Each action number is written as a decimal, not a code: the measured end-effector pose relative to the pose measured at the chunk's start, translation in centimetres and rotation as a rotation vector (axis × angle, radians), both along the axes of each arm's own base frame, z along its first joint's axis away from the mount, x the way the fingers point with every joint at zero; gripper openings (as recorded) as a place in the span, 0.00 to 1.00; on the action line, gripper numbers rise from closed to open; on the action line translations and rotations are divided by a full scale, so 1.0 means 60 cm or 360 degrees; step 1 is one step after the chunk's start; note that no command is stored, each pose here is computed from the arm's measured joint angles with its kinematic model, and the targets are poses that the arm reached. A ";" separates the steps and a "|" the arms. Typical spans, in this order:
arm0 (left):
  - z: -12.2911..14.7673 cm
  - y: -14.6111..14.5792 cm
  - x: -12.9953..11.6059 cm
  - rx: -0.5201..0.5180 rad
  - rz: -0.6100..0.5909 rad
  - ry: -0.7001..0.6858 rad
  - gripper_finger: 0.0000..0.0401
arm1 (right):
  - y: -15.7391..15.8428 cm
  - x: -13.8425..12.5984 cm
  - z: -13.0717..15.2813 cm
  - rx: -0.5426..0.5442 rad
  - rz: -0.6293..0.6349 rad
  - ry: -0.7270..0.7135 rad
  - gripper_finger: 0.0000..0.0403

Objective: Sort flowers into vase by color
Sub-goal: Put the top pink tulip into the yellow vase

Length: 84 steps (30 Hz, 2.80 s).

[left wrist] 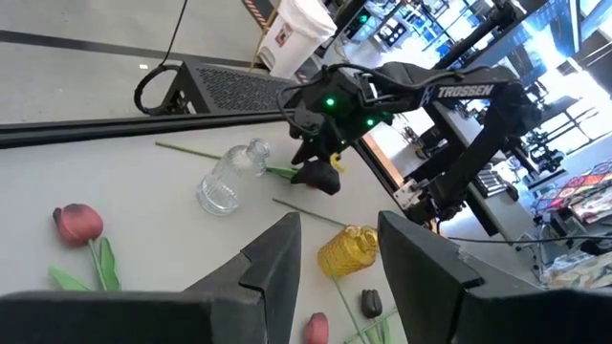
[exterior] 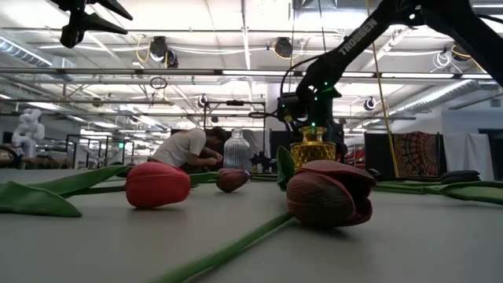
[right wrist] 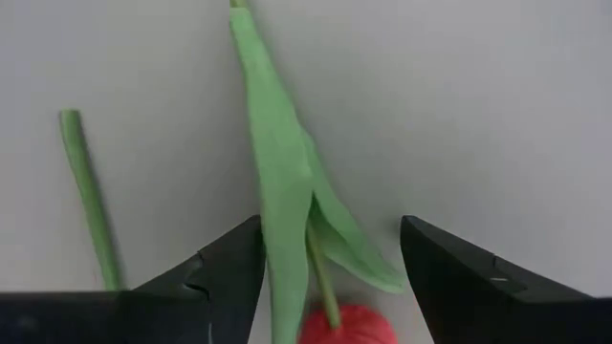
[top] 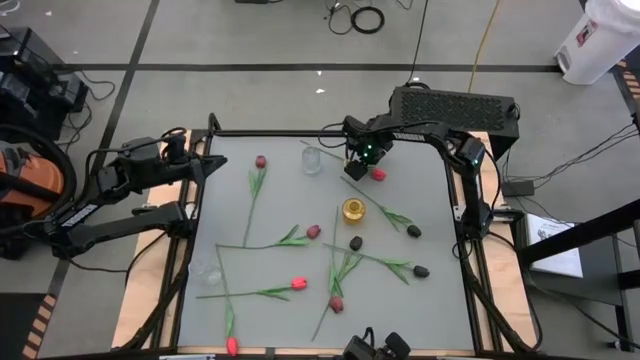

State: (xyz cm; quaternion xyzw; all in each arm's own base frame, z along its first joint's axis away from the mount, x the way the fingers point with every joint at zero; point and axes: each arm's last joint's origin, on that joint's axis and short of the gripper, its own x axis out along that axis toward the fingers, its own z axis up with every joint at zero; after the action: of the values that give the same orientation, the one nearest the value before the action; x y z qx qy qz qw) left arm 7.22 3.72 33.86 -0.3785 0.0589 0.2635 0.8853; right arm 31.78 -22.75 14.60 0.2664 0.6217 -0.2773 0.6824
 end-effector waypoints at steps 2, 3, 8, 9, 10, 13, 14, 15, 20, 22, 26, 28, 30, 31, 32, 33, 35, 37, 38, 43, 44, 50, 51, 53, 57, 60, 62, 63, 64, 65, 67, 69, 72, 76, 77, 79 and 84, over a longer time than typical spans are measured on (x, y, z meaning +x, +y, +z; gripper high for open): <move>0.000 0.000 0.000 -0.0001 0.0000 0.0000 0.37 | 0.000 0.000 -0.003 0.0013 0.0001 0.0010 0.58; 0.000 0.000 0.000 0.0000 0.0000 0.0000 0.37 | 0.000 0.000 -0.005 0.0019 0.0001 0.0017 0.58; 0.000 0.000 0.000 0.0000 0.0000 0.0001 0.37 | 0.000 0.001 -0.005 0.0014 0.0009 0.0012 0.58; 0.000 0.000 0.000 0.0000 -0.0001 0.0001 0.37 | 0.000 0.001 -0.006 0.0014 0.0009 0.0012 0.58; 0.000 0.000 0.000 0.0000 0.0001 0.0001 0.37 | 0.000 0.001 -0.006 0.0014 0.0009 0.0012 0.57; 0.000 0.000 0.000 0.0000 0.0000 0.0001 0.37 | 0.000 0.002 -0.006 0.0013 0.0010 0.0009 0.54; 0.000 0.000 0.000 0.0000 0.0000 0.0001 0.37 | 0.000 0.002 -0.006 0.0013 0.0010 0.0008 0.52; 0.000 0.000 0.000 0.0000 0.0000 0.0001 0.37 | 0.000 0.002 -0.006 0.0013 0.0011 0.0007 0.50; 0.000 0.000 0.000 0.0000 0.0000 0.0001 0.37 | 0.000 0.002 -0.006 0.0014 0.0012 0.0006 0.36; 0.000 0.000 0.000 0.0001 0.0001 0.0001 0.37 | 0.000 0.002 -0.006 0.0014 0.0011 0.0006 0.30; 0.000 0.000 0.000 0.0001 0.0000 0.0001 0.37 | 0.000 0.002 -0.007 0.0015 0.0004 0.0008 0.19; 0.000 0.000 0.000 0.0001 0.0000 0.0001 0.37 | 0.000 0.002 -0.007 0.0015 0.0003 0.0008 0.14; 0.000 0.000 0.000 0.0001 0.0001 0.0001 0.37 | 0.000 0.002 -0.007 0.0015 0.0003 0.0008 0.09; 0.000 0.000 0.000 0.0001 0.0001 0.0002 0.37 | 0.000 0.002 -0.007 0.0014 0.0002 0.0009 0.07; 0.000 0.000 0.000 0.0001 0.0001 0.0001 0.37 | 0.000 0.002 -0.007 0.0013 0.0002 0.0011 0.05; 0.000 0.000 0.000 0.0001 0.0001 0.0001 0.37 | 0.000 0.002 -0.007 0.0011 0.0002 0.0012 0.03; 0.000 0.000 0.000 0.0002 0.0001 0.0002 0.37 | 0.000 0.002 -0.007 0.0011 0.0003 0.0013 0.01; 0.000 0.000 0.000 0.0002 0.0001 0.0002 0.37 | 0.000 0.002 -0.007 0.0010 0.0003 0.0014 0.01; 0.000 0.000 0.000 0.0002 0.0001 0.0002 0.37 | 0.000 0.002 -0.007 0.0009 0.0003 0.0014 0.01; 0.000 0.000 0.000 0.0003 0.0001 0.0002 0.37 | 0.001 0.001 -0.007 0.0011 0.0010 0.0020 0.01; 0.000 0.000 0.000 0.0003 0.0001 0.0003 0.37 | 0.001 0.000 -0.008 0.0016 0.0010 0.0028 0.01; 0.000 0.000 0.000 0.0006 0.0000 0.0004 0.37 | 0.004 -0.005 -0.005 0.0039 0.0053 0.0074 0.00; 0.000 0.000 0.000 0.0009 -0.0001 0.0005 0.37 | 0.005 -0.006 -0.003 0.0045 0.0064 0.0082 0.00; 0.000 0.000 0.000 0.0011 -0.0002 0.0007 0.37 | 0.009 -0.011 0.001 0.0060 0.0088 0.0108 0.00; 0.000 0.000 0.000 0.0014 -0.0001 0.0008 0.37 | 0.013 -0.016 0.017 0.0057 0.0120 0.0106 0.00; 0.000 0.000 0.000 0.0015 -0.0001 0.0009 0.37 | 0.016 -0.019 0.031 0.0051 0.0148 0.0098 0.00; 0.000 0.000 0.000 0.0015 -0.0001 0.0009 0.37 | 0.019 -0.019 0.039 0.0035 0.0163 0.0078 0.00; 0.000 0.000 0.000 0.0015 0.0001 0.0010 0.37 | 0.020 -0.020 0.045 0.0027 0.0173 0.0064 0.00; 0.000 0.000 0.000 0.0016 0.0005 0.0010 0.37 | 0.023 -0.019 0.051 0.0018 0.0180 0.0051 0.00; 0.000 0.000 0.000 0.0017 0.0006 0.0010 0.37 | 0.024 -0.019 0.057 0.0009 0.0184 0.0039 0.00; 0.000 0.000 0.000 0.0017 0.0008 0.0011 0.37 | 0.026 -0.021 0.066 -0.0004 0.0185 0.0021 0.00; 0.000 0.000 0.000 0.0017 0.0009 0.0010 0.37 | 0.028 -0.023 0.076 -0.0019 0.0185 0.0001 0.00; 0.000 0.000 0.000 0.0018 0.0009 0.0010 0.37 | 0.031 -0.028 0.097 -0.0050 0.0176 -0.0039 0.00; 0.000 0.000 0.000 0.0017 0.0009 0.0011 0.37 | 0.036 -0.036 0.122 -0.0084 0.0172 -0.0075 0.00; 0.000 0.000 0.000 0.0018 0.0010 0.0011 0.37 | 0.038 -0.039 0.128 -0.0088 0.0172 -0.0080 0.00; 0.000 0.000 0.000 0.0017 0.0009 0.0011 0.37 | 0.043 -0.045 0.142 -0.0098 0.0172 -0.0094 0.00; 0.000 0.000 0.000 0.0017 0.0010 0.0011 0.37 | 0.054 -0.062 0.174 -0.0115 0.0166 -0.0119 0.00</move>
State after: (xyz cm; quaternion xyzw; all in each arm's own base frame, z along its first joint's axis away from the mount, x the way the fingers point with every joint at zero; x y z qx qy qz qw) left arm 7.21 3.74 33.84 -0.3731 0.0593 0.2679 0.8863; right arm 28.05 -19.48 25.06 0.2189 0.5984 -0.2536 0.7278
